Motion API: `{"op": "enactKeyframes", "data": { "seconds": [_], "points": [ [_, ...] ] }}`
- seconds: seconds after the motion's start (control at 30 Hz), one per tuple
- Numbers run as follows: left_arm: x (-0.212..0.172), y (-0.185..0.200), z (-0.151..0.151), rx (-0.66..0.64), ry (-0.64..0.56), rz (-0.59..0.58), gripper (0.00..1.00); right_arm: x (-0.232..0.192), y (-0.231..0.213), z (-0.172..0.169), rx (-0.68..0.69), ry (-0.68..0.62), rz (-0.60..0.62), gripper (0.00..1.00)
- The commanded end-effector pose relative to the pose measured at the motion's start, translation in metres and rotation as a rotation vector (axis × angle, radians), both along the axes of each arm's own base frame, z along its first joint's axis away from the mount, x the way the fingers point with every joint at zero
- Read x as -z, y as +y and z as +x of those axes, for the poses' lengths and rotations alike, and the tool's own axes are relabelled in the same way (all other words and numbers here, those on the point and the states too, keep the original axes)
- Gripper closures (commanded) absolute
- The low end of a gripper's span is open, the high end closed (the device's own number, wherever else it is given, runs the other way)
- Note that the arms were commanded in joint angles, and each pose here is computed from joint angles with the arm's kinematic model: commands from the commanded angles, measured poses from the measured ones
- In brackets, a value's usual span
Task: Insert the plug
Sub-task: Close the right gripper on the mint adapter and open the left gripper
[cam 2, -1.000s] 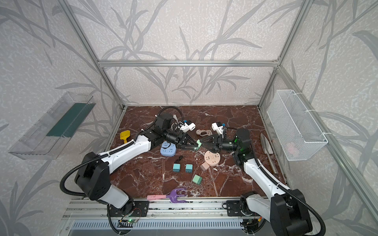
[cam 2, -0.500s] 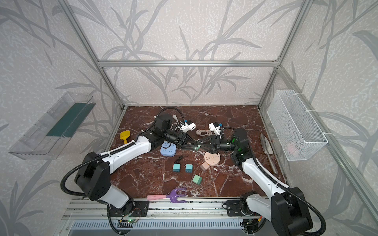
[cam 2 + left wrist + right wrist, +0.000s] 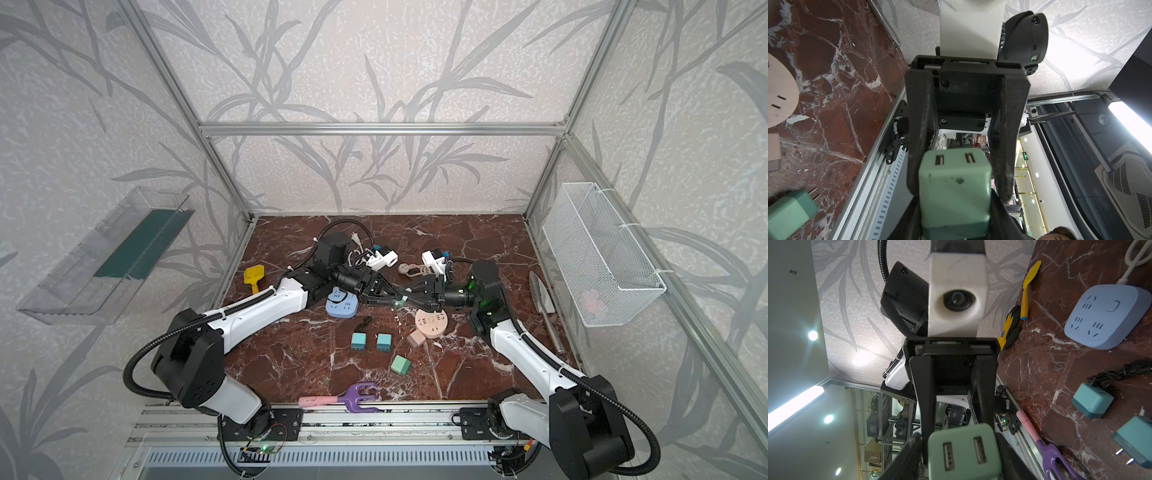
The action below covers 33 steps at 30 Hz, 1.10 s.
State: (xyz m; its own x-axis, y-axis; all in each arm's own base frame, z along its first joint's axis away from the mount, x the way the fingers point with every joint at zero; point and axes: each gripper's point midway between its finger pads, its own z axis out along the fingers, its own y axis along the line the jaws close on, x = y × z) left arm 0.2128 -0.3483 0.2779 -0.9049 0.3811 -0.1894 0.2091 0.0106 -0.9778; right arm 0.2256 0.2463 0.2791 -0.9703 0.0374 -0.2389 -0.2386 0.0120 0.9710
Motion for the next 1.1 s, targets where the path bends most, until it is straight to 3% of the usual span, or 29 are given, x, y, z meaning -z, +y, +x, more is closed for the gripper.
{"op": "enactKeyframes", "data": {
  "seconds": [0.0,0.5,0.67,0.77,0.93,1.07],
  "points": [
    [-0.015,0.005,-0.011,0.021,-0.031,-0.033,1.0,-0.018,0.002,0.001,-0.003,-0.064,0.039,0.45],
    [-0.005,0.005,0.009,-0.016,-0.015,-0.019,1.0,-0.02,0.0,-0.002,-0.009,-0.081,0.066,0.59],
    [-0.006,0.002,0.024,-0.021,-0.006,-0.038,1.0,-0.017,0.002,0.002,-0.01,-0.077,0.063,0.75],
    [-0.011,-0.003,0.04,-0.035,0.002,-0.072,1.0,-0.013,0.004,0.01,-0.005,-0.063,0.056,1.0],
    [-0.032,-0.001,0.089,-0.096,0.016,-0.205,0.99,-0.004,0.01,0.04,0.021,-0.057,0.044,1.0],
    [-0.025,-0.004,0.121,-0.092,0.038,-0.215,0.85,0.003,0.014,0.065,0.053,-0.043,0.042,1.0]
  ]
}}
